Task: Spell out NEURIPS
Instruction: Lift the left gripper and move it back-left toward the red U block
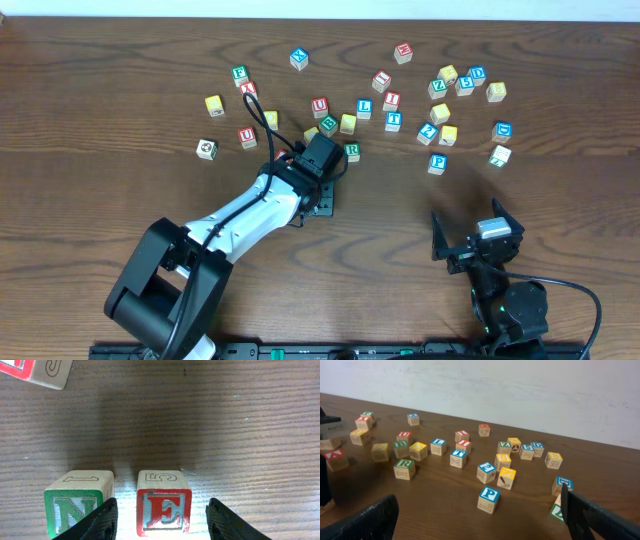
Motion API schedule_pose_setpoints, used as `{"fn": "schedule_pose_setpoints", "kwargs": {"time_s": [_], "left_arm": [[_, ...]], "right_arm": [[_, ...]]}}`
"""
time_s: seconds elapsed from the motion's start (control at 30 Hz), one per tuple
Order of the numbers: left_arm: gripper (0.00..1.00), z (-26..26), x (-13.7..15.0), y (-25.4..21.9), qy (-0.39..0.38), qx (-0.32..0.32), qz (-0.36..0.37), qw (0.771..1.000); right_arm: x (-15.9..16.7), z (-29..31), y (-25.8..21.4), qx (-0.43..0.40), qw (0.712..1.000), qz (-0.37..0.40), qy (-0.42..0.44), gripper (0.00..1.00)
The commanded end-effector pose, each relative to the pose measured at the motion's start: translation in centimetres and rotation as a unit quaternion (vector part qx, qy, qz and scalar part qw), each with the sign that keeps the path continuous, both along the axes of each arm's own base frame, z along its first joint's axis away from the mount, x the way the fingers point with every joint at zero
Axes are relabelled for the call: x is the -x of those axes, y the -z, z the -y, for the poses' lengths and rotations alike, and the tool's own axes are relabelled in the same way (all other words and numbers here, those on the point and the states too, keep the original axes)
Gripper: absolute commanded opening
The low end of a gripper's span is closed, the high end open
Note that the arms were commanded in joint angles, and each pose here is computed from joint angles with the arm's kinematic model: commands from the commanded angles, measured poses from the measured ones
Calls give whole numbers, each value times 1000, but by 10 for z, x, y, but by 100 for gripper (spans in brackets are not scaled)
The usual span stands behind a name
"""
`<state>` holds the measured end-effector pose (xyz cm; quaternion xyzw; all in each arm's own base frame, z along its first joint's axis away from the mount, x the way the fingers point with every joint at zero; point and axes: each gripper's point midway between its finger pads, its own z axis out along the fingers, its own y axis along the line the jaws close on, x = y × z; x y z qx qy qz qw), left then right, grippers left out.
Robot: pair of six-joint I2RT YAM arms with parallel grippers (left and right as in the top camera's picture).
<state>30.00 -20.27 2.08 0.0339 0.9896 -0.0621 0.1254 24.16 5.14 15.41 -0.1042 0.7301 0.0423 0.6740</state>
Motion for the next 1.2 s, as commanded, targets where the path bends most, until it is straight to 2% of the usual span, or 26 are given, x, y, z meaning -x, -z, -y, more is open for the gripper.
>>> {"fn": "schedule_pose_setpoints", "kwargs": {"time_s": [0.0,0.33,0.5,0.6,0.97,1.17], "left_arm": [[56,7,-17,-21,11,7,29,999],[56,16,-32,-72,28,34,88,995],[57,1,-48,-105,4,8,152,988],[63,-7,-60,-122,1,1,176,984],[65,-91,-103,-180,-119,-8,187,975],[66,-111,-114,-179,-157,11,146,977]], "right_arm": [[0,1,1,-1,1000,-1,0,99],[0,1,1,-1,1000,-1,0,99],[0,1,1,-1,1000,-1,0,99],[0,1,1,-1,1000,-1,0,99],[0,1,1,-1,1000,-1,0,99],[0,1,1,-1,1000,-1,0,99]]}}
